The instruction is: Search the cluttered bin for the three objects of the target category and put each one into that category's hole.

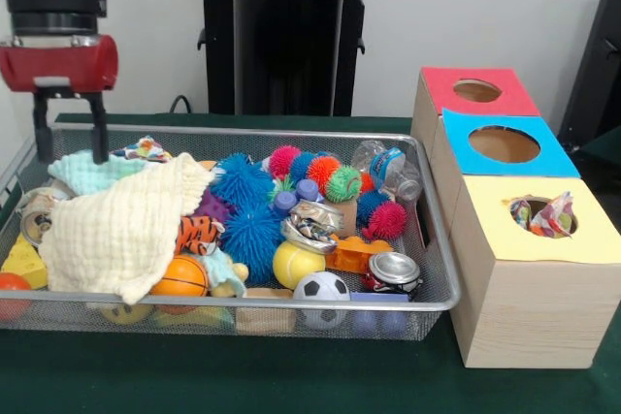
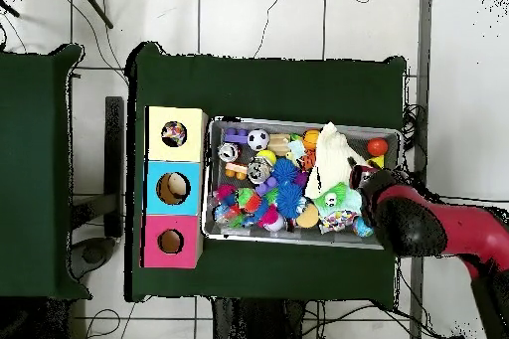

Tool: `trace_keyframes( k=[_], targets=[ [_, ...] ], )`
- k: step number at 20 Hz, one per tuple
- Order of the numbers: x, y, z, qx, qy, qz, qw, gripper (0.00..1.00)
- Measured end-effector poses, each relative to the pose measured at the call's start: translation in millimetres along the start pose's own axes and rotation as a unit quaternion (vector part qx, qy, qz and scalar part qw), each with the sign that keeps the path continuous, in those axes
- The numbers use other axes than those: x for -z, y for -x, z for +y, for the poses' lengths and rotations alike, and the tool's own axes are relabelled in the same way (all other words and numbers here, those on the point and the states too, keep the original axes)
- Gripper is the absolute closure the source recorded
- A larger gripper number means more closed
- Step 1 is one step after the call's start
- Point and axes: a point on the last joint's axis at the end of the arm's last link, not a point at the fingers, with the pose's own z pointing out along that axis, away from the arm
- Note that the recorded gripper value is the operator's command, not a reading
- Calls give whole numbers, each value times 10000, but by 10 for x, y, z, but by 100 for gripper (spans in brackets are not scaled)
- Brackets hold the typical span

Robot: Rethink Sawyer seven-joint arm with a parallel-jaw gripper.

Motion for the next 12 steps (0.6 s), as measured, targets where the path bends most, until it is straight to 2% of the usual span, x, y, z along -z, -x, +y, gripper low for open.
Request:
trace_keyframes(
  k=[6,7,10,12],
  targets=[
    [-235,-409,275,333,230,138,9991,0],
    [-303,-549,364,435,290,216,9984,0],
    [-376,-764,513,599,380,337,9969,0],
    [-395,-825,553,650,398,369,9964,0]
  ],
)
